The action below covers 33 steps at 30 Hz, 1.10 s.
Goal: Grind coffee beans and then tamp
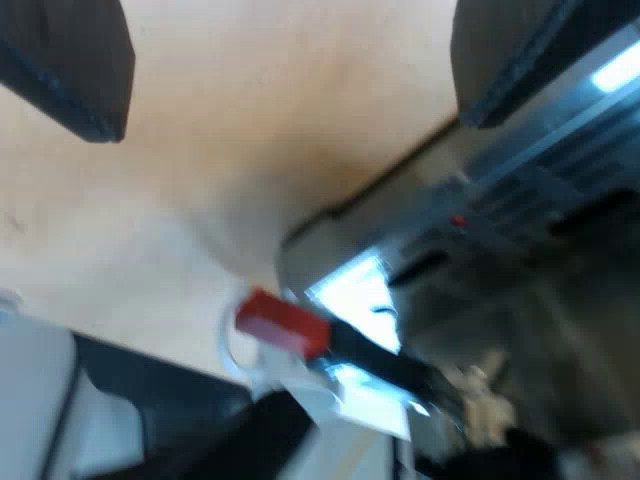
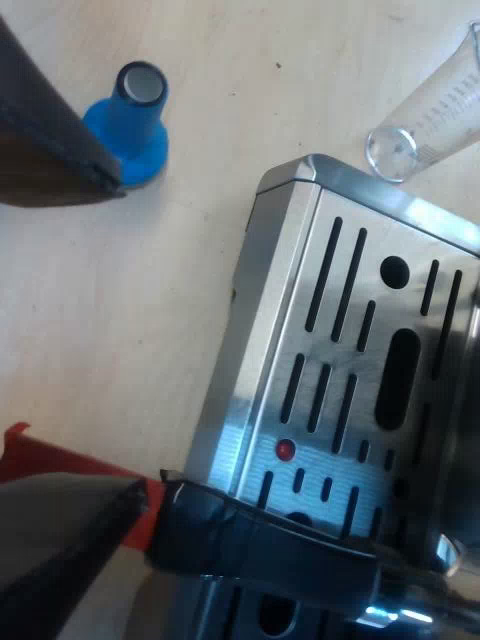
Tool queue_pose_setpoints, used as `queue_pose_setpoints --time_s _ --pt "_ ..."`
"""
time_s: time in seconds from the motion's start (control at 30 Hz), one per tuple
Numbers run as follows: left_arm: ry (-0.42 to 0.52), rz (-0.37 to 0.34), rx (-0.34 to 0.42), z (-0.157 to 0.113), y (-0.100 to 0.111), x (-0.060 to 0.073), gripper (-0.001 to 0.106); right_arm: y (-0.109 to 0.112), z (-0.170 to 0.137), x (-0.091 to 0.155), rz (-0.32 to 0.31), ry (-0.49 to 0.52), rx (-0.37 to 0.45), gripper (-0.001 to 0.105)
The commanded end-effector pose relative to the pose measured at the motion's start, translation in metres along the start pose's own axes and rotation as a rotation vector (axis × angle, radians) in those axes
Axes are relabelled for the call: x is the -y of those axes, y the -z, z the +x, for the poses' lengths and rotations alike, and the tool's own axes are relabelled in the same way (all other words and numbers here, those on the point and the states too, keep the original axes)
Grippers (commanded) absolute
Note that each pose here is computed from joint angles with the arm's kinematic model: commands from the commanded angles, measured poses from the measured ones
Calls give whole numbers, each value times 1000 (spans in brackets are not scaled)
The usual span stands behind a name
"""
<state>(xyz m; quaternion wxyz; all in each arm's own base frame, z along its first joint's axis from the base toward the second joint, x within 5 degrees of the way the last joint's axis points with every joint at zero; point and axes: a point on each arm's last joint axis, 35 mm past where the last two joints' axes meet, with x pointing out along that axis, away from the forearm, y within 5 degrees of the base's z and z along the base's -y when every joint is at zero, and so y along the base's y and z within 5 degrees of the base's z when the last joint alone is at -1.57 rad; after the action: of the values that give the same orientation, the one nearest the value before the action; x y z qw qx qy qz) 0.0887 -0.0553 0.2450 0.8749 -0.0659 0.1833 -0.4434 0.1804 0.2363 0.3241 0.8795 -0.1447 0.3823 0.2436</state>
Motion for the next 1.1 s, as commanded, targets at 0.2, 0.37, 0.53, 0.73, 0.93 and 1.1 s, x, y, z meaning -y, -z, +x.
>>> queue_pose_setpoints --time_s 0.2,0.37,0.53,0.73,0.93,1.1 --pt "110 -4 -65 25 -2 -12 67 -4 10 22 87 28 -126 59" --pt "161 -26 -95 37 0 -18 67 -1 10 24 103 39 -156 59" --pt "191 -40 -113 43 2 -22 67 3 21 22 93 35 -206 59" --pt "191 -41 -114 43 2 -22 67 7 38 18 104 48 -252 59" --pt "191 -46 -118 43 2 -22 67 12 58 14 98 64 -305 59" --pt "190 -49 -121 43 3 -22 67 13 70 15 120 79 -315 57"
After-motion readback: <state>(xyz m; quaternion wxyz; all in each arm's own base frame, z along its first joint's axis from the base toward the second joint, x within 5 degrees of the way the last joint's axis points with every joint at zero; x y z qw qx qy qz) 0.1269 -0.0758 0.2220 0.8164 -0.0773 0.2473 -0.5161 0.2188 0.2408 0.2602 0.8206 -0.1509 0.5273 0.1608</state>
